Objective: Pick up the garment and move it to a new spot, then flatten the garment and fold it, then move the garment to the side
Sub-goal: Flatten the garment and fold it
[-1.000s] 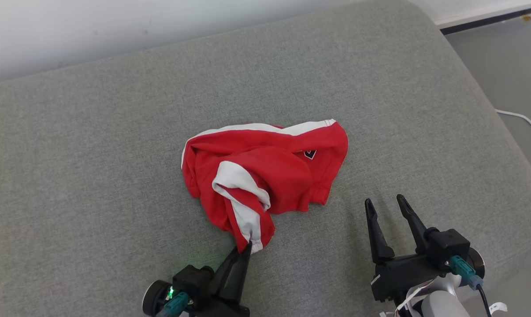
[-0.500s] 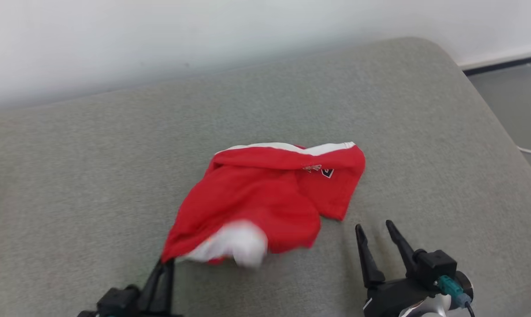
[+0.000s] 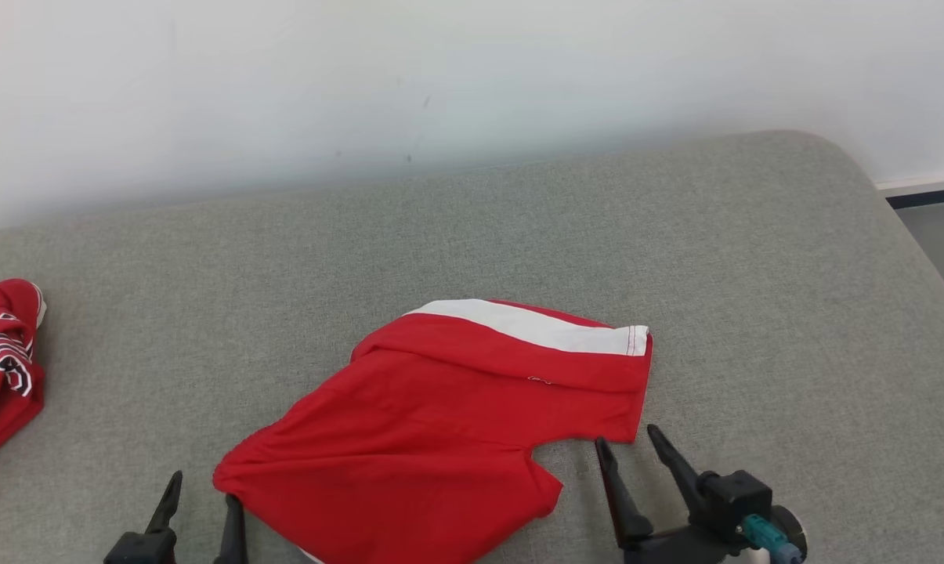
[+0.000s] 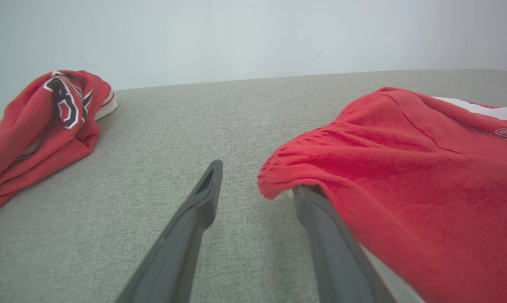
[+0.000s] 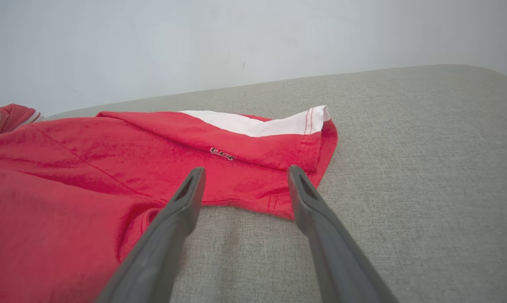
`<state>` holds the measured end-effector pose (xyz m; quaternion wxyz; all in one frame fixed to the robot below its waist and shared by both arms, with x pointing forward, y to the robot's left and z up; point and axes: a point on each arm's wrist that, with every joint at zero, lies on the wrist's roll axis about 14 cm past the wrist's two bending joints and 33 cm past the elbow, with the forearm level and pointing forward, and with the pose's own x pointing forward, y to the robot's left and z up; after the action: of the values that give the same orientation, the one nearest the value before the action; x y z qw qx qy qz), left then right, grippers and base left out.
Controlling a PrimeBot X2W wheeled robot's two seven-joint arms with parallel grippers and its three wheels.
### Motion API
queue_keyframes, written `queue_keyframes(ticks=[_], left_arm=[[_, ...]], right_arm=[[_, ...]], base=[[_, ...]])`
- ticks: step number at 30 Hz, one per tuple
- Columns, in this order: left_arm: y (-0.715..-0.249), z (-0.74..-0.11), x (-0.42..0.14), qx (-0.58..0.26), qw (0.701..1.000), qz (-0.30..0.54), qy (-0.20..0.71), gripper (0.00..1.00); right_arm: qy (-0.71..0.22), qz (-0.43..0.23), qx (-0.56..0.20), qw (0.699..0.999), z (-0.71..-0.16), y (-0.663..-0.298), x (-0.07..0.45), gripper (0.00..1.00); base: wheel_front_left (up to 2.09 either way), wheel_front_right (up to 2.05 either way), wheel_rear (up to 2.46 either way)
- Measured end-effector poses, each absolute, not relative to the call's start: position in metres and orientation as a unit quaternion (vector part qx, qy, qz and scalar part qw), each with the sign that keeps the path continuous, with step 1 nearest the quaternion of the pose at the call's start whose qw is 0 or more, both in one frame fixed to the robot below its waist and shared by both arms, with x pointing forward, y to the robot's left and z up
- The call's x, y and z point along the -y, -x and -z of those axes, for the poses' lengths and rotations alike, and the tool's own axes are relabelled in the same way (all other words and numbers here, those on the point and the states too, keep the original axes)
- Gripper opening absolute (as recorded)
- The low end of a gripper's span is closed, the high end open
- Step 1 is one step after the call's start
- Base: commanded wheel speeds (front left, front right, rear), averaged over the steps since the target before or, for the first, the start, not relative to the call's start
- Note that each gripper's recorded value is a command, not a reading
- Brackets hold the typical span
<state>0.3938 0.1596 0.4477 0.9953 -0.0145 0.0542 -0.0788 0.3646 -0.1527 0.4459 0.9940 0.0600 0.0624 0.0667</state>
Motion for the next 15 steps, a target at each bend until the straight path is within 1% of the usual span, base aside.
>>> queue_keyframes(ticks=[5,9,15], left_arm=[[-0.388,-0.439,-0.165,-0.068,0.997,0.044,0.013,1.0],[-0.376,-0.432,-0.166,-0.078,0.996,0.035,0.018,1.0],[-0.364,-0.428,-0.187,-0.083,0.996,-0.008,0.027,1.0]], right_arm=[[-0.071,-0.095,-0.069,0.991,-0.443,-0.358,0.133,1.0],[-0.077,-0.126,-0.08,0.986,-0.438,-0.353,0.116,1.0],[-0.071,-0.178,-0.111,0.975,-0.422,-0.344,0.093,1.0]], base=[[0.0,0.0,0.0],[0.0,0.0,0.0],[0.0,0.0,0.0]])
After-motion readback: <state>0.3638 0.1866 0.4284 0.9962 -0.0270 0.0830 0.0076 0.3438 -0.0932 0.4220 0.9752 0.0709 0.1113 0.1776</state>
